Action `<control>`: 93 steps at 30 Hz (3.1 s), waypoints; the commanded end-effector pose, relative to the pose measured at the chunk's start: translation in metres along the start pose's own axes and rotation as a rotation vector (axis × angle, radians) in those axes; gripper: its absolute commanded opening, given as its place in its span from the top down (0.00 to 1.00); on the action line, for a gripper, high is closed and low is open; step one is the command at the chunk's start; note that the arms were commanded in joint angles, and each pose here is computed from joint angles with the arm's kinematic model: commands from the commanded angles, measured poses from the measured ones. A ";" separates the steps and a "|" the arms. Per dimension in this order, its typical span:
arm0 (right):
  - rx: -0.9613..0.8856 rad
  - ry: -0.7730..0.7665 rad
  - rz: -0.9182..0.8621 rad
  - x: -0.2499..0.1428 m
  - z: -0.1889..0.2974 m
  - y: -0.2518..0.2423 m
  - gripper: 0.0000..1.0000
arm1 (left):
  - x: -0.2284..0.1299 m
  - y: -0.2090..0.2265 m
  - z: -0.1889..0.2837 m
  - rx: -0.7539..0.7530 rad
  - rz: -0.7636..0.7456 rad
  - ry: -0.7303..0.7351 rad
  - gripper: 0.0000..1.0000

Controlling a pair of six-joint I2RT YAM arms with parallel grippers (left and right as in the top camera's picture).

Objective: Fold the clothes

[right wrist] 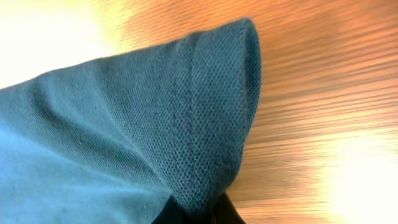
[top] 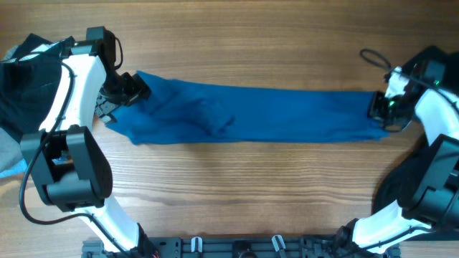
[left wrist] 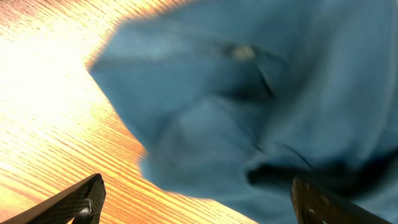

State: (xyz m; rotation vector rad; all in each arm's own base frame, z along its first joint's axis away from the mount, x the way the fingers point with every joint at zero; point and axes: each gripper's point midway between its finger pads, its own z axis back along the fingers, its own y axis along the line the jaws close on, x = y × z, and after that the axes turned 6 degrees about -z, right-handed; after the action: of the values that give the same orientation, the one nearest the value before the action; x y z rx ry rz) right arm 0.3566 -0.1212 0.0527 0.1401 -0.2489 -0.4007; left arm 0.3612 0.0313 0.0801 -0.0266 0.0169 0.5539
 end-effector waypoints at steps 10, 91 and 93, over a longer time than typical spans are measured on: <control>-0.080 -0.037 -0.024 0.035 0.046 0.035 0.96 | 0.001 -0.002 0.008 -0.020 -0.013 -0.014 0.05; -0.026 0.281 0.265 -0.111 -0.062 0.239 0.53 | 0.000 -0.027 -0.022 -0.153 -0.270 0.025 0.00; -0.040 0.303 0.262 -0.115 -0.071 0.236 0.53 | 0.001 -0.030 -0.031 -0.169 -0.287 0.025 0.00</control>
State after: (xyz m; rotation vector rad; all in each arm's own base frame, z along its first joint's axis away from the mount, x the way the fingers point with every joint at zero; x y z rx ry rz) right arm 0.3684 0.1496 0.0269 0.1551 -0.0185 -0.1123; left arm 0.3809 0.0195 0.0724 -0.1147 -0.0489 0.3857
